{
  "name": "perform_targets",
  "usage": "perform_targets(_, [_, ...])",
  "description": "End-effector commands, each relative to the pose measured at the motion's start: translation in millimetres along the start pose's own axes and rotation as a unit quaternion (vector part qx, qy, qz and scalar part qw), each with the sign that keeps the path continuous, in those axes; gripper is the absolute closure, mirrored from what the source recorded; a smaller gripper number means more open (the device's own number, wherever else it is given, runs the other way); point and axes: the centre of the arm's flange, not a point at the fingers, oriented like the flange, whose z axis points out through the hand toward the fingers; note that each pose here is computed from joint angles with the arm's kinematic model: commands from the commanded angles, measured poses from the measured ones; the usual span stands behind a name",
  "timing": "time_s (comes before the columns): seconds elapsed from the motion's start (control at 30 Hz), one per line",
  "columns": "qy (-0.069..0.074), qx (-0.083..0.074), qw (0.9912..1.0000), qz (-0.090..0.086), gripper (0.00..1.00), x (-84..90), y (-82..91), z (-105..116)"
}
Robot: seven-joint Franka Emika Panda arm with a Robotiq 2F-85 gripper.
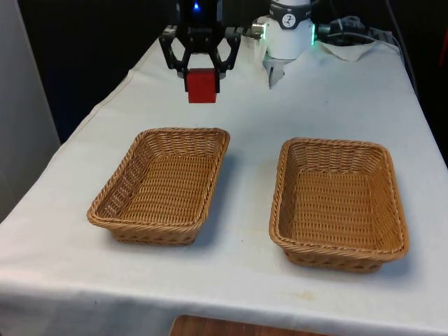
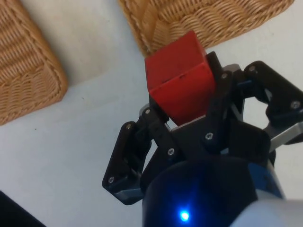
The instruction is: Pick up the red cube and place it into the right basket.
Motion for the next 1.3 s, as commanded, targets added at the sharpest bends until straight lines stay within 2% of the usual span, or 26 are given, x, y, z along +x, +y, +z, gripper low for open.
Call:
perform_targets(0.0, [-0.003, 0.004, 0.99998, 0.003, 0.98, 1.0, 3.5, 1])
perform_targets(0.2, [-0.003, -0.005, 0.99991, 0.012, 0.98, 2.2, 12.8, 7])
perform_targets(0.23, [-0.004, -0.002, 0.99988, 0.015, 0.98, 3.6, 15.5, 10])
perform_targets(0.47, [-0.005, -0.004, 0.99955, 0.029, 0.98, 8.4, 29.4, 23])
perform_targets(0.5, [-0.007, -0.009, 0.99950, 0.030, 0.98, 7.5, 28.6, 22])
perform_targets(0.53, [-0.006, -0.005, 0.99948, 0.031, 0.98, 9.1, 31.6, 25])
perform_targets(0.7, [-0.007, -0.004, 0.99907, 0.042, 0.98, 14.2, 41.4, 39])
perform_targets(0.77, [-0.007, -0.008, 0.99905, 0.042, 0.98, 14.1, 40.7, 38])
perform_targets(0.83, [-0.007, -0.004, 0.99884, 0.048, 0.98, 17.4, 45.0, 45])
perform_targets(1.0, [-0.007, -0.003, 0.99828, 0.058, 0.98, 25.8, 51.2, 60])
perform_targets(1.03, [-0.007, -0.008, 0.99826, 0.058, 0.98, 24.0, 50.6, 57])
perform_targets(1.07, [-0.006, -0.003, 0.99819, 0.060, 0.98, 27.1, 52.2, 62])
perform_targets(1.27, [-0.005, -0.003, 0.99744, 0.071, 0.98, 39.8, 56.1, 82])
